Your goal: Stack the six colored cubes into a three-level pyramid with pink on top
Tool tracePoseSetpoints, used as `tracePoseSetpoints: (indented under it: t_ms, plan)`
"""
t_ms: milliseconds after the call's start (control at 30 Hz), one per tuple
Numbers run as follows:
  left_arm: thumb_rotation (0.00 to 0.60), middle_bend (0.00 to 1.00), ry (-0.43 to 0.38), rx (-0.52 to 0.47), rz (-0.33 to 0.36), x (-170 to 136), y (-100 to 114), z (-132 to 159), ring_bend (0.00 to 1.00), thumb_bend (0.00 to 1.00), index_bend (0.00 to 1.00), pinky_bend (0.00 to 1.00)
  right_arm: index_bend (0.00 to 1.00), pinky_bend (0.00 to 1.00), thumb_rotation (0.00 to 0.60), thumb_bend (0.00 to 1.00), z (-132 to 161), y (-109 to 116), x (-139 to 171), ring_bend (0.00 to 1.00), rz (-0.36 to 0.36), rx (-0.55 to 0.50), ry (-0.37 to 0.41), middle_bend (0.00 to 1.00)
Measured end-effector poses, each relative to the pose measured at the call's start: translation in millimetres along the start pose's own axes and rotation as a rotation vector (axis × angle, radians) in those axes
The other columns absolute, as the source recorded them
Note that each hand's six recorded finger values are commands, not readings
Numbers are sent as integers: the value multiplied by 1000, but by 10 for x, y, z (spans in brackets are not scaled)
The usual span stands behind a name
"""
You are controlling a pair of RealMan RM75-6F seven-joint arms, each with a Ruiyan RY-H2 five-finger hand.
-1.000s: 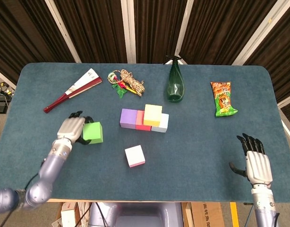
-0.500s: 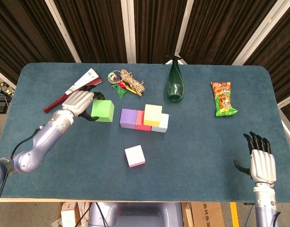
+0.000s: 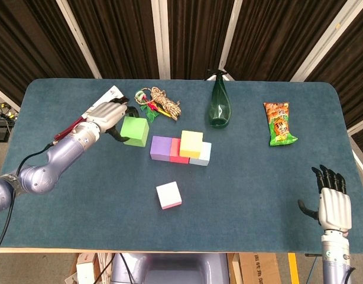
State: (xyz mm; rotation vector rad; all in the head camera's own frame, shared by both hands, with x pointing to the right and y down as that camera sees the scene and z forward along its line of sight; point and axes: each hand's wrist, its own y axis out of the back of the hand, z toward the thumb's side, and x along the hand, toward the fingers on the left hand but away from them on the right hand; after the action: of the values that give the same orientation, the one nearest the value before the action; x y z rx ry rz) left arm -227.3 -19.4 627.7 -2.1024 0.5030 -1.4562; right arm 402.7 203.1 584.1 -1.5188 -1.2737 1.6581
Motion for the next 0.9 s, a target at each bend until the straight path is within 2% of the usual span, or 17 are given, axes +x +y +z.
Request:
tracePoseSetpoints:
  t_ms: [133, 467, 900]
  plan:
    - [600, 332, 10, -4, -7, 67, -67, 27, 0, 383, 295, 0, 143, 11, 600, 267, 18, -12, -1, 76, 5, -3, 7, 96]
    - [600, 314, 4, -87, 36, 112, 6, 172, 0, 378, 259, 0, 143, 11, 600, 268, 23, -19, -22, 76, 9, -13, 13, 96]
    - [600, 303, -3, -38, 10, 183, -168, 371, 0, 351, 239, 0, 143, 11, 600, 268, 8, 6, -29, 76, 12, -36, 18, 96]
